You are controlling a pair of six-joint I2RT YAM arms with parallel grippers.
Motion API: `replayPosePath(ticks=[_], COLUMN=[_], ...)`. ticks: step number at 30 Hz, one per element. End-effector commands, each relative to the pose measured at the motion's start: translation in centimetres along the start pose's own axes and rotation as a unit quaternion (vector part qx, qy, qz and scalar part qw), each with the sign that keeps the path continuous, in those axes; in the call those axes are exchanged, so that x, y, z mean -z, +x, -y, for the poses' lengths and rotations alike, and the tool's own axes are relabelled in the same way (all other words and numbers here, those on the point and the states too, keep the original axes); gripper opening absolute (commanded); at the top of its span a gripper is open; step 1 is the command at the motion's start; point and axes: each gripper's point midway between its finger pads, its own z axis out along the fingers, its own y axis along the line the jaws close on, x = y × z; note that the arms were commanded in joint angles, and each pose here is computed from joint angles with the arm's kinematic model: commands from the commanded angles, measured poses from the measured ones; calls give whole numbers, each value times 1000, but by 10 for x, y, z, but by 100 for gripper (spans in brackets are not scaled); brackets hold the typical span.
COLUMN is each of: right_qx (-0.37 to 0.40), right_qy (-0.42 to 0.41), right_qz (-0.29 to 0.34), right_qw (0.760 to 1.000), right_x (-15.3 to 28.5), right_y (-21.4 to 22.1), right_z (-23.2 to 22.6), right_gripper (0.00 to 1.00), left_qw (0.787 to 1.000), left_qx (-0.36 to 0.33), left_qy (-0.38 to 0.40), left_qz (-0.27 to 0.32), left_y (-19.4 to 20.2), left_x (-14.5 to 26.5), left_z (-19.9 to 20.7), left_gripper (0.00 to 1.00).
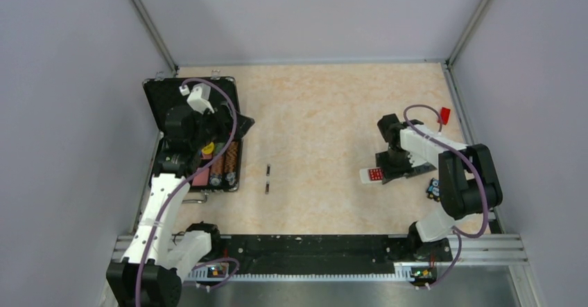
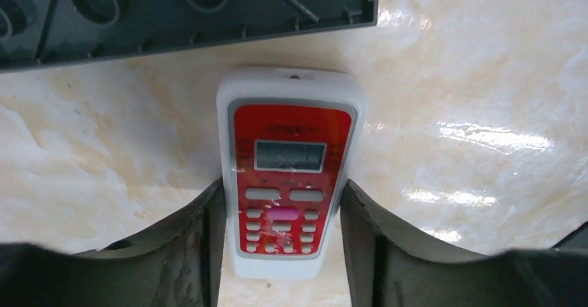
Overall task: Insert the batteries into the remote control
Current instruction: Move the remote control to the center of the board.
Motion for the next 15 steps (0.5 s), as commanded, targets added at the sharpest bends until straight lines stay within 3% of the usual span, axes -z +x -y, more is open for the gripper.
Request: replayPosePath(ticks=[1, 2, 6, 12, 15], right_qx=[13, 28, 108, 247, 291], right_qy=[3, 0, -15, -70, -65], right_qz=[9, 5, 3, 62, 57], right_qw=[1000, 1000, 994, 964, 953], right_x=[3, 3, 10, 42, 38], right_y=[0, 5, 39, 99, 120], right_z=[-5, -7, -24, -55, -53], right_gripper=[34, 28, 20, 19, 19], left_qw=[1000, 1000, 1000, 999, 999], left_qx=[-19, -17, -12, -7, -2], left_qy=[4, 5, 16, 23, 25], left_qz=[14, 10, -7, -31, -40], left_y=[-8, -6, 3, 27, 39], left_x=[3, 1, -1, -2, -1], left_z=[3, 2, 2, 2, 2], left_gripper=[96, 96, 95, 94, 94])
